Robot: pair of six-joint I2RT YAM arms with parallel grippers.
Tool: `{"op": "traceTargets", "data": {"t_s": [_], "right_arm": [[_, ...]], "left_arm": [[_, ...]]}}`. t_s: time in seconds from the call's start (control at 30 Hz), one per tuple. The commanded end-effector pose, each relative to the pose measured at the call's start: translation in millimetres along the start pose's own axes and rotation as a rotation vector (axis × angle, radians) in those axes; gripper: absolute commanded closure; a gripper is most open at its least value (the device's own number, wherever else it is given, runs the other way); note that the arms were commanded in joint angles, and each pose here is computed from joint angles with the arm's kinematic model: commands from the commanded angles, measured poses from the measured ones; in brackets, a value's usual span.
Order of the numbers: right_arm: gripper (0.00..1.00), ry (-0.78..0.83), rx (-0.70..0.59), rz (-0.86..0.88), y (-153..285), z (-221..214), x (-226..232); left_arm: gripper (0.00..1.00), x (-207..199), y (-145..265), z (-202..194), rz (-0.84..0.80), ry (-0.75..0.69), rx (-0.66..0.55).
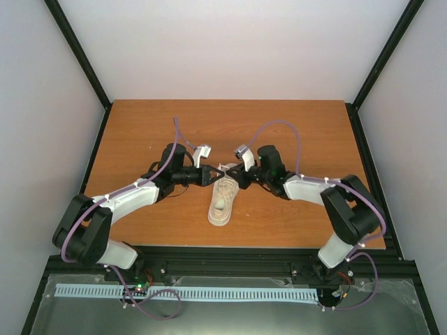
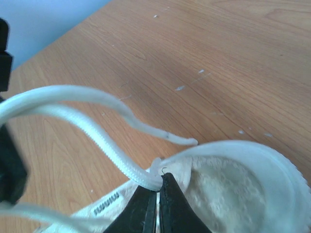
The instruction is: Tie the shoes
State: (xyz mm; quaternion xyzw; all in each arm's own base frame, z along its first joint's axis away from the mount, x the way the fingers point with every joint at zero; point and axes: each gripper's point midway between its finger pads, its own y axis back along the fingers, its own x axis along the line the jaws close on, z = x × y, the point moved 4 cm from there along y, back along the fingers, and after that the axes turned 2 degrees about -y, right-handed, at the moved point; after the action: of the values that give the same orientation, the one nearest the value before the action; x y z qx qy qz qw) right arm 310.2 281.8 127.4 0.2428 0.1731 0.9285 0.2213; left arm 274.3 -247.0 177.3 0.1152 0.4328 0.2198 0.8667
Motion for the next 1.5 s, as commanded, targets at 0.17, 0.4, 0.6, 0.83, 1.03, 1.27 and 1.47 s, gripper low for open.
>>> {"op": "traceTargets", "data": {"t_s": [0.17, 0.4, 0.6, 0.83, 1.03, 1.27, 1.47], "right_arm": [[0.97, -0.036, 0.127, -0.296, 57, -2, -1], [0.97, -0.056, 0.225, -0.492, 90, 14, 3], [0.97, -0.163, 0.258, -0.518, 71, -19, -13], [0.82, -0.300, 0.182, -0.439, 64, -39, -29], [0.32, -0.227, 0.044, -0.256, 87, -9, -7], [0.14, -0.106, -0.120, 0.068, 90, 44, 35], [0.12, -0.050, -0.170, 0.251, 76, 71, 46]], "left_arm": [[0.99, -12, -3, 15, -0.065, -0.035, -0.012], [0.99, -14, -14, 12, -0.131, -0.074, 0.058], [0.99, -11, -24, 9, -0.156, -0.091, 0.102], [0.99, -8, -26, 5, -0.148, -0.096, 0.107], [0.99, -9, -22, 7, -0.123, -0.090, 0.087], [0.99, -10, -21, 4, -0.136, -0.093, 0.094], [0.99, -14, -18, 2, -0.155, -0.102, 0.099]]}}
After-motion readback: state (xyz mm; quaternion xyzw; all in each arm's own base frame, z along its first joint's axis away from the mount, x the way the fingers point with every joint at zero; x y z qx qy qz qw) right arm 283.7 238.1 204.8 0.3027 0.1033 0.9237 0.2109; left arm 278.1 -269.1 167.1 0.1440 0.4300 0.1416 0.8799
